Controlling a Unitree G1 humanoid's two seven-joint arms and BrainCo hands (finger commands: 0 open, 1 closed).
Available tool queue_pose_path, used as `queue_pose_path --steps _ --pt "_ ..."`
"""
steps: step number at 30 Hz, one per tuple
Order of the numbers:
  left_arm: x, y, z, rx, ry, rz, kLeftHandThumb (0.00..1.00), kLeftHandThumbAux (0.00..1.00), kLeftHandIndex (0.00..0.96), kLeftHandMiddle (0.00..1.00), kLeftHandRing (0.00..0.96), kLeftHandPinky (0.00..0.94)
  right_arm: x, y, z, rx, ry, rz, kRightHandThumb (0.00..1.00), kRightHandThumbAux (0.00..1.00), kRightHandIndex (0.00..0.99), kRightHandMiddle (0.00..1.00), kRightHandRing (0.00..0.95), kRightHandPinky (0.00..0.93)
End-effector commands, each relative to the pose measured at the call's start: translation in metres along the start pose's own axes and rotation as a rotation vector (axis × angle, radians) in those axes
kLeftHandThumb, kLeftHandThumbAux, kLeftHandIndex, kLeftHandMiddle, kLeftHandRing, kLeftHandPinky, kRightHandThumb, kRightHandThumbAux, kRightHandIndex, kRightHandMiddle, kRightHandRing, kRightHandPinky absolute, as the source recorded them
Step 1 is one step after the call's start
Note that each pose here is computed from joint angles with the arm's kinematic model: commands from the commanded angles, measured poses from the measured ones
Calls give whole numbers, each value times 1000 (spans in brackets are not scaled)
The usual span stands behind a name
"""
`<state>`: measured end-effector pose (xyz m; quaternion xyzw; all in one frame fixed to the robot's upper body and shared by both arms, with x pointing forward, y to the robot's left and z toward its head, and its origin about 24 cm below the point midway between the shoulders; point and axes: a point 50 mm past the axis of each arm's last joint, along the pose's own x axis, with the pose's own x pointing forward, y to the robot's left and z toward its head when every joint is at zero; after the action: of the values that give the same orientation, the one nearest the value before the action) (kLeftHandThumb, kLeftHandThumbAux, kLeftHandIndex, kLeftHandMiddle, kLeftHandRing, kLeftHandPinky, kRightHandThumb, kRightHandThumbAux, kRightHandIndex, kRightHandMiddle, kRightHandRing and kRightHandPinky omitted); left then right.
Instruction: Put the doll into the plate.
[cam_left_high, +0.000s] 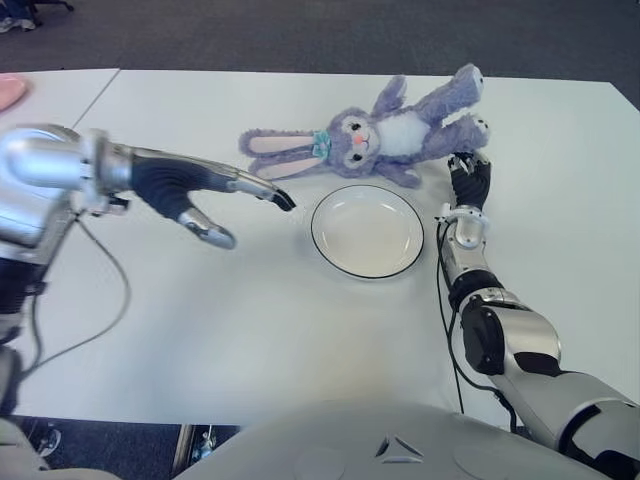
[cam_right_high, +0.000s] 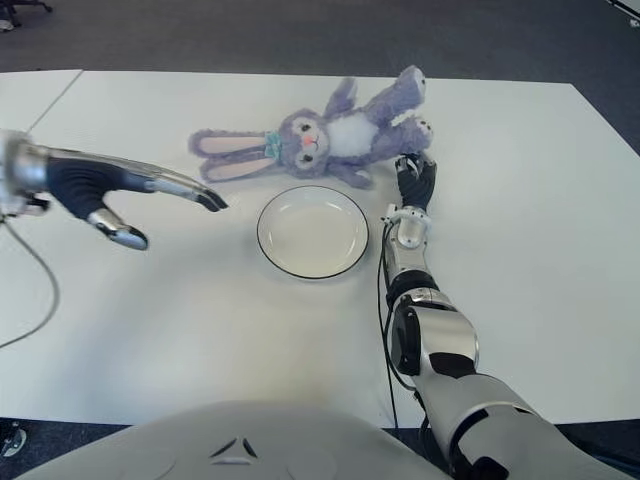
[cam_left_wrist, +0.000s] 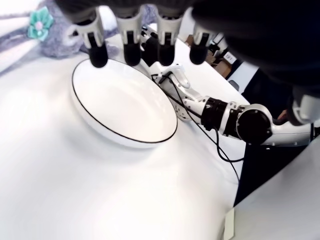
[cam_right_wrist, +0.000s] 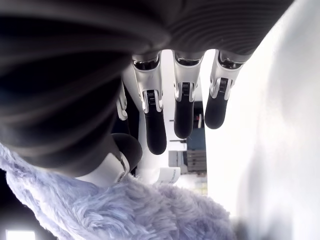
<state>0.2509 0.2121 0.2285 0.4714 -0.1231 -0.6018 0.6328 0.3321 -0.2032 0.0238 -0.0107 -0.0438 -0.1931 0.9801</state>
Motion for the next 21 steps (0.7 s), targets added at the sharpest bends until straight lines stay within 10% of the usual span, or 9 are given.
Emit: queue_pose_path --steps 1,21 --pt "9 2 13 90 -99 -64 338 327 0 0 0 0 -112 -19 -105 -122 447 31 719 722 425 274 185 211" --pt "14 37 -3 256 -221 206 284 354 0 0 0 0 -112 -16 -106 -156 457 50 719 723 426 279 190 216"
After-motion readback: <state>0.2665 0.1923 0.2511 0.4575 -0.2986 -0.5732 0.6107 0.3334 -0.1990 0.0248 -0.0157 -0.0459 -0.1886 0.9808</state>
